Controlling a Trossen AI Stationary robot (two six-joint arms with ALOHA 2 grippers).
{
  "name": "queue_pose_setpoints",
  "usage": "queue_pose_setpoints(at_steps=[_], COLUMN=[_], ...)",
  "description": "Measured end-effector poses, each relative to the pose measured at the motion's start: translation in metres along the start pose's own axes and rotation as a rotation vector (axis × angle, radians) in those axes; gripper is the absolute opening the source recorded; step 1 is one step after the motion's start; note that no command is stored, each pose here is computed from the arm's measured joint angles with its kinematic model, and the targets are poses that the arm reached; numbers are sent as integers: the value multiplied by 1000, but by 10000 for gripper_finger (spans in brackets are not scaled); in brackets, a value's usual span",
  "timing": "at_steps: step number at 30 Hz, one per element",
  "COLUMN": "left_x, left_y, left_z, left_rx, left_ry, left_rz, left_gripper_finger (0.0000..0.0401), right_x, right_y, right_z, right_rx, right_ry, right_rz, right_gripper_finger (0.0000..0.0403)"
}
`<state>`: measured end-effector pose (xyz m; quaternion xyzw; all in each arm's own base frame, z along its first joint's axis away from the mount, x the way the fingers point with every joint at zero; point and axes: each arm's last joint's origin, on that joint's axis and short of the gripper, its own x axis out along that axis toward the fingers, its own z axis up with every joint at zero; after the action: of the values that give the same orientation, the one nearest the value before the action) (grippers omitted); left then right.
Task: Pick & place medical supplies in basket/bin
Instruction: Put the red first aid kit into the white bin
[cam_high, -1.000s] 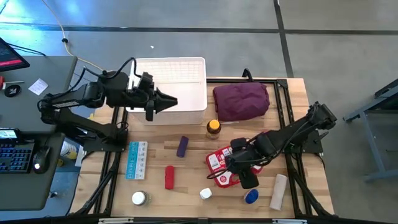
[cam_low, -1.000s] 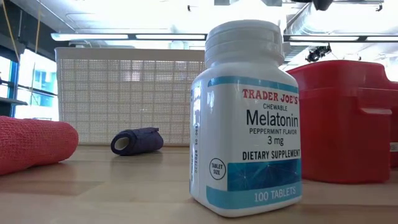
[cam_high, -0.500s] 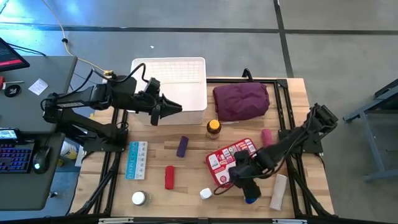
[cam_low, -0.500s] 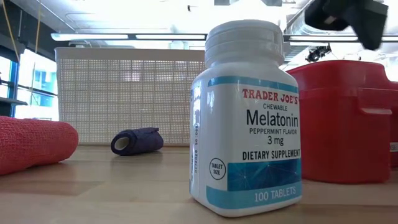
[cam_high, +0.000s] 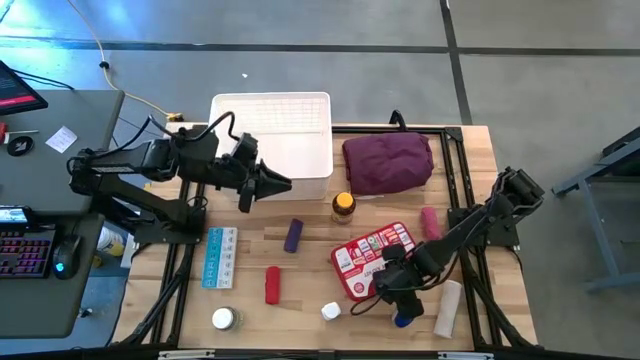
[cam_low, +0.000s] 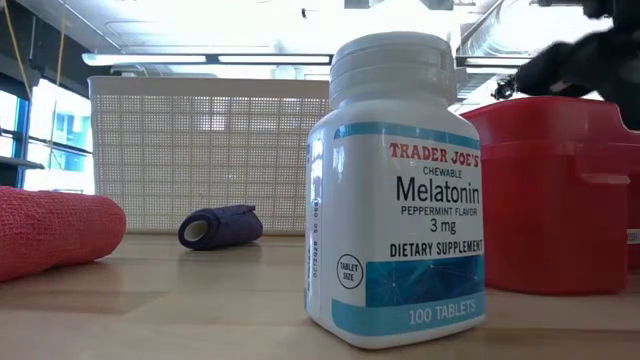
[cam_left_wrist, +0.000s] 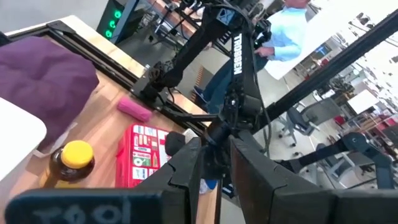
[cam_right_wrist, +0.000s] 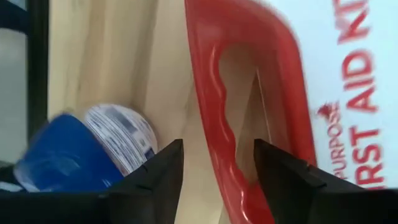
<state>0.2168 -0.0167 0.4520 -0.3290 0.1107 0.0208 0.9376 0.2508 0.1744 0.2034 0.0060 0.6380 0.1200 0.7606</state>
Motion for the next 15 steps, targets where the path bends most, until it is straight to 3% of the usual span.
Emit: queue_pose_setpoints(at_steps=[8,15], left_x=[0,-1], left_y=[-5,-5], left_z=[-5,-7], left_rx=[9,12], left_ry=[16,23], left_rz=[-2,12], left_gripper_finger=[124,124], right_x=[10,5], right_y=[-7,-7], right_z=[-9,-4], right_rx=[5,-37], right_ry=[36,7], right_rz=[-36,-67], right_gripper_finger=[153,54])
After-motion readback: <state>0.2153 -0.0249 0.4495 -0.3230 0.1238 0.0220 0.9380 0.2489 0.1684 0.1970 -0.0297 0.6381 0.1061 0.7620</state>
